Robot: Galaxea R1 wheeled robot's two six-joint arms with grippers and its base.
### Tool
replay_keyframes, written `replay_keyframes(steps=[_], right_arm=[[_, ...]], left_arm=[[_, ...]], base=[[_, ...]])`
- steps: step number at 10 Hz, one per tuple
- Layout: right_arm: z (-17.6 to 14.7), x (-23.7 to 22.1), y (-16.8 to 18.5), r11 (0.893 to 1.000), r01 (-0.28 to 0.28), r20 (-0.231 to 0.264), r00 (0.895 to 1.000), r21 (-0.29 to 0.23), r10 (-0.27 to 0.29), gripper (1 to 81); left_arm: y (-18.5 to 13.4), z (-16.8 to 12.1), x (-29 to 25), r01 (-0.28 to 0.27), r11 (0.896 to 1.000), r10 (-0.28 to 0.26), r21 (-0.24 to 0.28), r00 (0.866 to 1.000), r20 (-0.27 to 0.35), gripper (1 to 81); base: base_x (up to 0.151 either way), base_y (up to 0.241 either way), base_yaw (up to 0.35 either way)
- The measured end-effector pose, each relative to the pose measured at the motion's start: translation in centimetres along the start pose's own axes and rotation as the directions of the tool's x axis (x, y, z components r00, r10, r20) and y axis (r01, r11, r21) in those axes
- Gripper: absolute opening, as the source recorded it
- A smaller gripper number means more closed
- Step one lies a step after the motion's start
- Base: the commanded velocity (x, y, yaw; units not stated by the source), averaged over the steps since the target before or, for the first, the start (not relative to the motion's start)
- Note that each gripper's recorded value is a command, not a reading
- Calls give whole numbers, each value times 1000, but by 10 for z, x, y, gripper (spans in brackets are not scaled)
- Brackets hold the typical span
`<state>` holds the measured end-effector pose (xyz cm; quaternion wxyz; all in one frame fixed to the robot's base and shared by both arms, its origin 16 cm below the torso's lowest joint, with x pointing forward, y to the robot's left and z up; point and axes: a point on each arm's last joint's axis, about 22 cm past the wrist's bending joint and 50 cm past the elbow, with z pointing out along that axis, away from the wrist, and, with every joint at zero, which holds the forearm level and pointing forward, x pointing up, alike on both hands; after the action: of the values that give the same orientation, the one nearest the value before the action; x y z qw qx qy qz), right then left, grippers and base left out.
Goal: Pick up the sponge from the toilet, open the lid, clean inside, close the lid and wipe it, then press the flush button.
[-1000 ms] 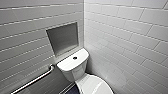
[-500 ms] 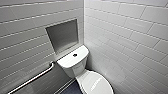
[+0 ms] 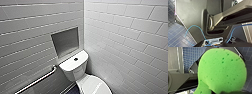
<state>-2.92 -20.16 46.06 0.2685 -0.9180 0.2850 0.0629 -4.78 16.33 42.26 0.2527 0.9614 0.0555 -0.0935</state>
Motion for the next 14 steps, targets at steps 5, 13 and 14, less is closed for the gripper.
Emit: replay_keyframes(steps=[5,13,14], right_arm=[[-2,-8,-2,997,70,-60,996,17,-69,10],[4,-46,23,992,117,-75,990,-41,-119,10],[7,-51,18,991,128,-84,988,-26,-129,10]], left_arm=[[-10,-4,-10,-36,997,40,62,997,-61,811],[1,-7,-53,-38,998,42,56,997,-63,811],[0,-8,-52,-46,997,51,57,996,-79,811]], base=[[0,0,0],[0,0,0],[0,0,0]])
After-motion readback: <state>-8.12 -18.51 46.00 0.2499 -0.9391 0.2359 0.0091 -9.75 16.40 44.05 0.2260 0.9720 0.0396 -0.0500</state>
